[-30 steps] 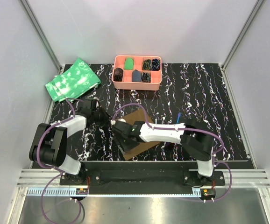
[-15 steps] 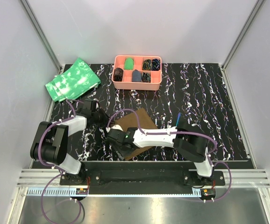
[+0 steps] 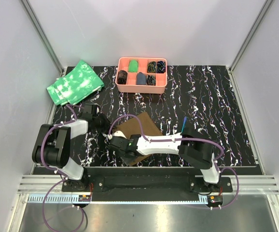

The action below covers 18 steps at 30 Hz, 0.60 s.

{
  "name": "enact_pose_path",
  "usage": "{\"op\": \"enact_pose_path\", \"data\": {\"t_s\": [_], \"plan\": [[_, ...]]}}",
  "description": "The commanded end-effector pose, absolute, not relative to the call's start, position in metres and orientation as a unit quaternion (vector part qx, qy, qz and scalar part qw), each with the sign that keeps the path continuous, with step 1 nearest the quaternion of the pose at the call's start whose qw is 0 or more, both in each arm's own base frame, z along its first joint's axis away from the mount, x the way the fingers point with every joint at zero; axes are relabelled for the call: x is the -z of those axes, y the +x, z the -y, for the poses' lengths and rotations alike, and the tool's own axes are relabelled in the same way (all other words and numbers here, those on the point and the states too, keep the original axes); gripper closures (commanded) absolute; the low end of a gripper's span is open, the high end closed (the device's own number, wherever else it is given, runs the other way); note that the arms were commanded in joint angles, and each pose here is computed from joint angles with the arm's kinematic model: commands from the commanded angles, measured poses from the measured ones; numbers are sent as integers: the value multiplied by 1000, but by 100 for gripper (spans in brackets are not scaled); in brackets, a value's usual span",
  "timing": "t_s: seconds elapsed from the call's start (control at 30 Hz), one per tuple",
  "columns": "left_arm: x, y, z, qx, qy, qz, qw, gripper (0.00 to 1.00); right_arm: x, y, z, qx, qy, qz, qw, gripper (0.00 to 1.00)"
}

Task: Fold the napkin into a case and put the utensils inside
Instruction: Pick up the lower triangle-folded napkin from the center of the board.

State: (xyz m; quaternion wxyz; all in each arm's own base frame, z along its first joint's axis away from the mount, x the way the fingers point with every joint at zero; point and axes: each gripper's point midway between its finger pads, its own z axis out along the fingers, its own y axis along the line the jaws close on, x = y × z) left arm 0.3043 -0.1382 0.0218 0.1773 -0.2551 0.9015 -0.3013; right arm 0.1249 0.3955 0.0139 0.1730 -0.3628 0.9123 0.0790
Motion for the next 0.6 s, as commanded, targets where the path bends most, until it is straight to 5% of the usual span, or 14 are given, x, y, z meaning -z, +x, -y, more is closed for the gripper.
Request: {"op": "enact_pose_path", "data": {"t_s": [0.0, 0.2, 0.57], "plan": [[-29, 316, 136, 310, -244, -896, 205, 100, 31, 123, -365, -7, -367, -918, 149, 76], [-29, 318, 127, 296, -261, -895, 209, 100, 5, 128, -388, -43, -362, -914, 178, 100], [-63, 329, 92, 221, -312, -889, 253, 100, -89, 94, -463, -355, -311, -874, 121, 100]]}}
